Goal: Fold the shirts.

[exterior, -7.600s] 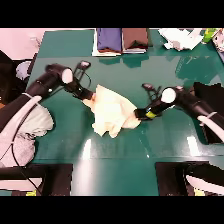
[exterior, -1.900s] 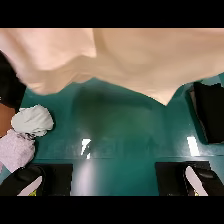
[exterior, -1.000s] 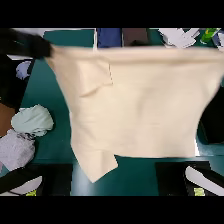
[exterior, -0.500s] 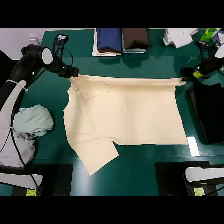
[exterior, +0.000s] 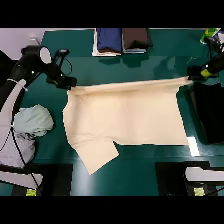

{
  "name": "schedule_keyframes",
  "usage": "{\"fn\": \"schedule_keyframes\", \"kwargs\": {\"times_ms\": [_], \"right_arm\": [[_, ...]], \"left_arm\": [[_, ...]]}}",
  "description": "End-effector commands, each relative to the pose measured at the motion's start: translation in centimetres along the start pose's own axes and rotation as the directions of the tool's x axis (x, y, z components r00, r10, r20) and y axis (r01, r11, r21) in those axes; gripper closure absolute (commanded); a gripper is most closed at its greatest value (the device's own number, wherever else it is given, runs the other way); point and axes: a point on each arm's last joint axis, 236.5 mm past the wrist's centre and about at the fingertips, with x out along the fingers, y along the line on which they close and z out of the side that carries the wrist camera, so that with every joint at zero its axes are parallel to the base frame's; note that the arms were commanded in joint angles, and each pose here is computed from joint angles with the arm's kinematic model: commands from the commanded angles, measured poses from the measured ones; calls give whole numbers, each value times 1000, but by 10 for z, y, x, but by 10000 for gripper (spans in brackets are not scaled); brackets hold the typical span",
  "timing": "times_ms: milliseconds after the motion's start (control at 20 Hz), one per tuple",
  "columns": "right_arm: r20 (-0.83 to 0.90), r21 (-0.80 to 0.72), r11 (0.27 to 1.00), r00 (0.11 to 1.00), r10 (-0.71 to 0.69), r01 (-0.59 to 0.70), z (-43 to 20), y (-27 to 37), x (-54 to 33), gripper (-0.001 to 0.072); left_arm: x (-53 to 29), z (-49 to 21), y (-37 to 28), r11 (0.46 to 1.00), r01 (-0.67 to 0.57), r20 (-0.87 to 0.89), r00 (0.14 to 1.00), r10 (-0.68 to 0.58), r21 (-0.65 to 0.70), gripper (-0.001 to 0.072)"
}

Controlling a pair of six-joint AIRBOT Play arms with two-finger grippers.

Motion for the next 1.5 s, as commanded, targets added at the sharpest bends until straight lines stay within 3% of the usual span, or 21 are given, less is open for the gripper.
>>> {"fn": "schedule_keyframes", "kwargs": {"times_ms": [0,300,350,400,450,500,800,1200,1450], "right_arm": [[-76,18,1000,997,0,1,-43,-6,26,697],[-145,2,1000,989,10,-10,-81,6,65,692],[-146,-4,1000,989,11,-12,-81,9,66,631],[-142,-4,1000,990,12,-13,-80,9,66,403],[-141,-3,1000,990,12,-13,-79,9,64,319],[-139,2,1000,990,12,-12,-77,9,59,319],[-19,30,1000,1000,-3,4,-66,-2,1,319],[37,37,999,999,-4,2,-62,-2,-20,319],[37,37,999,999,-4,3,-62,-2,-20,320]], "left_arm": [[31,-32,-18,995,88,-93,992,-91,-37,677],[64,-52,-25,989,126,-117,984,-136,-83,676],[62,-53,-26,989,127,-125,983,-136,-82,675],[61,-55,-26,989,127,-131,982,-136,-82,605],[59,-55,-26,988,126,-133,982,-137,-85,311],[55,-56,-26,988,123,-131,982,-134,-92,192],[-3,-90,-28,994,63,-61,996,-68,-88,191],[10,-251,-69,989,30,-209,976,-61,-145,189],[34,-287,-90,975,81,-210,970,-125,-205,188]]}}
